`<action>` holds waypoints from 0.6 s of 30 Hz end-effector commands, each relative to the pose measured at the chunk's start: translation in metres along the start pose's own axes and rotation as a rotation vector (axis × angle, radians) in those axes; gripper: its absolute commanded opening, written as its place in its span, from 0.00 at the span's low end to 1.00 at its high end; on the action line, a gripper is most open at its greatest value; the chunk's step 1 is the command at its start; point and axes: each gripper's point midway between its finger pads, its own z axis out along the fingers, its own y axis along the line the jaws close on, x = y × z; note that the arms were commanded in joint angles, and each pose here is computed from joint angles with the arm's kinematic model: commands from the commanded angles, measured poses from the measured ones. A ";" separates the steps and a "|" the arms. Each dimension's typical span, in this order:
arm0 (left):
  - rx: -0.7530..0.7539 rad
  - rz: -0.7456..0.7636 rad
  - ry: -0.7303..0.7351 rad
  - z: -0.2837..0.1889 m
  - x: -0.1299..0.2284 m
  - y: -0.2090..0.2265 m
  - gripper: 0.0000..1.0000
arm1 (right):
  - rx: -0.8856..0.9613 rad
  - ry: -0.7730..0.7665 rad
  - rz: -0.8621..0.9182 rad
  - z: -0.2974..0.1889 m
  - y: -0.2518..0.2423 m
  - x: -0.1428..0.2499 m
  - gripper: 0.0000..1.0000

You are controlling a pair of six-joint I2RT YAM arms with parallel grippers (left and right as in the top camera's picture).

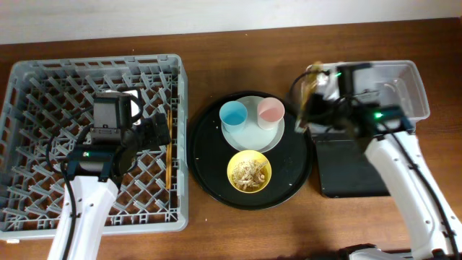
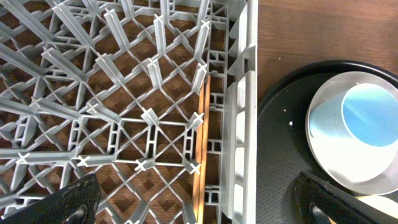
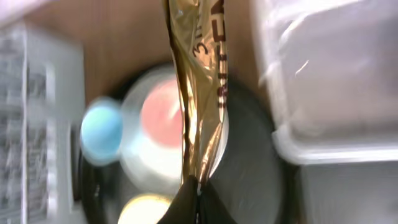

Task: Sort waste into correct bins and load items into the dishwasher rack
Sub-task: 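Drop the gold wrapper into the clear plastic bin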

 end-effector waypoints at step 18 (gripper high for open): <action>-0.002 -0.012 -0.031 -0.007 -0.009 0.000 0.99 | 0.145 -0.108 0.277 0.084 -0.116 -0.060 0.50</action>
